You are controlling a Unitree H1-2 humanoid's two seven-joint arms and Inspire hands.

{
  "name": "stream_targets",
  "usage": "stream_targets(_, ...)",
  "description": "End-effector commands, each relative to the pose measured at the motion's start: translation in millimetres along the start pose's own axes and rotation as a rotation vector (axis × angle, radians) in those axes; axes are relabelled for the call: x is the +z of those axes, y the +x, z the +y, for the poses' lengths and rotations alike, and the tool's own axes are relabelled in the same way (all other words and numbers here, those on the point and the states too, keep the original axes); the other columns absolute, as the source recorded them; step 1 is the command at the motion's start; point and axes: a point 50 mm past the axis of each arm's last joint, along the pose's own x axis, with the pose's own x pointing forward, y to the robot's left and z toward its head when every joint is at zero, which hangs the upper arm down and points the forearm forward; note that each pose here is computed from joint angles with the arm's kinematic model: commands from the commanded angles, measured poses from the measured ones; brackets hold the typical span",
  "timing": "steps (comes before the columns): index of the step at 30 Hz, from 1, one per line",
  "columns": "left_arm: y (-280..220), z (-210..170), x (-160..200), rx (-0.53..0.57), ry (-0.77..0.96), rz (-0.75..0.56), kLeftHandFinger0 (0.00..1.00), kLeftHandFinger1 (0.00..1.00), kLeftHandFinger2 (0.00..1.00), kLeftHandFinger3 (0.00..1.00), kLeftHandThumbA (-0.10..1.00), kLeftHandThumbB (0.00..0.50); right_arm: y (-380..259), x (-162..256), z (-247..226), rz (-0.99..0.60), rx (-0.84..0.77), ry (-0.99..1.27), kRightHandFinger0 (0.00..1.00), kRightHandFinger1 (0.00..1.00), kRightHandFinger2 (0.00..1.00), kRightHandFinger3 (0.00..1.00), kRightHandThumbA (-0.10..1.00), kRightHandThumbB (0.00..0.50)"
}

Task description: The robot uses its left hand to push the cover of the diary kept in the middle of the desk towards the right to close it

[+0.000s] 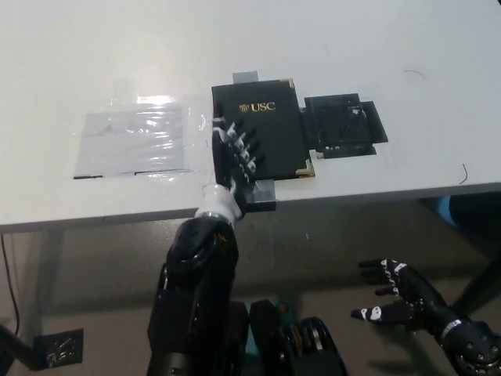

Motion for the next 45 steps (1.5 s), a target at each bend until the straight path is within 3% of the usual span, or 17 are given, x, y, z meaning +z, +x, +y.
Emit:
stream_targets(1, 2.3, -9.0, 3.3, -0.042, 0.078, -0.059, 1.00, 1.00, 1.00, 1.00, 1.00, 0.262, 8.2, 26.1, -4.2, -0.064, 0.026, -0.047, 0.72, 0.79, 0.78, 0.77, 1.00, 0.427)
stream_targets(9, 5.6, 5.8, -12.0, -0.004, 0.120, -0.014, 1.00, 1.00, 1.00, 1.00, 1.00, 0.260, 10.1, 24.1, -1.8, -0.059, 0.029, -0.035, 0.76, 0.79, 0.76, 0.76, 1.00, 0.449)
stream_targets(10, 5.9, 7.0, -14.6, 0.005, 0.130, -0.011, 1.00, 1.00, 1.00, 1.00, 1.00, 0.267, 9.3, 22.6, -3.1, -0.056, 0.026, -0.036, 0.75, 0.79, 0.76, 0.76, 1.00, 0.448)
stream_targets(11, 4.9, 12.9, -18.0, 0.023, 0.148, -0.002, 1.00, 1.00, 1.00, 1.00, 1.00, 0.306, 8.1, 22.1, -4.3, -0.051, 0.028, -0.049, 0.75, 0.80, 0.78, 0.77, 1.00, 0.458)
stream_targets(13, 3.6, 15.7, -17.9, 0.038, 0.137, 0.001, 1.00, 1.00, 1.00, 1.00, 1.00, 0.311, 6.7, 20.2, -5.6, -0.045, 0.025, -0.042, 0.75, 0.80, 0.78, 0.78, 1.00, 0.464)
stream_targets(17, 2.1, 13.6, -9.7, 0.015, 0.125, -0.014, 1.00, 1.00, 1.00, 1.00, 1.00, 0.295, 5.0, 17.3, -7.7, -0.044, 0.021, -0.041, 0.76, 0.81, 0.78, 0.78, 1.00, 0.450)
stream_targets(21, -2.7, 2.6, 24.8, -0.070, 0.157, -0.115, 1.00, 1.00, 1.00, 1.00, 1.00, 0.292, 3.7, 16.9, -10.3, -0.040, 0.010, -0.016, 0.76, 0.81, 0.80, 0.78, 1.00, 0.423)
stream_targets(27, -26.8, -24.5, 76.1, -0.187, 0.155, -0.290, 1.00, 1.00, 1.00, 1.00, 1.00, 0.244, 0.6, 14.3, -18.0, -0.041, 0.002, -0.059, 0.75, 0.81, 0.80, 0.79, 1.00, 0.436)
stream_targets(29, -44.4, -35.3, 99.8, -0.229, 0.104, -0.350, 1.00, 1.00, 1.00, 1.00, 1.00, 0.279, 0.8, 13.7, -18.9, -0.033, 0.003, -0.029, 0.77, 0.82, 0.80, 0.79, 1.00, 0.425)
stream_targets(33, -98.5, -54.0, 157.1, -0.363, -0.041, -0.523, 1.00, 1.00, 1.00, 1.00, 1.00, 0.258, 1.2, 14.3, -19.5, -0.039, -0.011, -0.019, 0.76, 0.81, 0.78, 0.78, 1.00, 0.429)
stream_targets(35, -122.1, -52.8, 173.2, -0.400, -0.058, -0.602, 1.00, 1.00, 1.00, 1.00, 1.00, 0.280, 1.5, 13.3, -20.1, -0.041, -0.013, -0.017, 0.76, 0.80, 0.78, 0.78, 1.00, 0.432)
stream_targets(37, -140.7, -44.2, 179.0, -0.400, -0.056, -0.662, 1.00, 1.00, 1.00, 1.00, 1.00, 0.300, 2.3, 13.9, -20.1, -0.043, -0.017, -0.012, 0.76, 0.80, 0.77, 0.77, 1.00, 0.431)
stream_targets(40, -158.6, -24.0, 177.8, -0.383, -0.008, -0.707, 1.00, 1.00, 1.00, 1.00, 1.00, 0.290, 3.0, 14.8, -21.2, -0.040, -0.021, -0.013, 0.76, 0.80, 0.77, 0.77, 1.00, 0.431)
stream_targets(45, -186.3, 46.3, 143.7, -0.177, 0.095, -0.682, 1.00, 1.00, 1.00, 1.00, 1.00, 0.259, 2.1, 16.6, -25.1, -0.042, -0.029, -0.012, 0.79, 0.82, 0.80, 0.79, 1.00, 0.438)
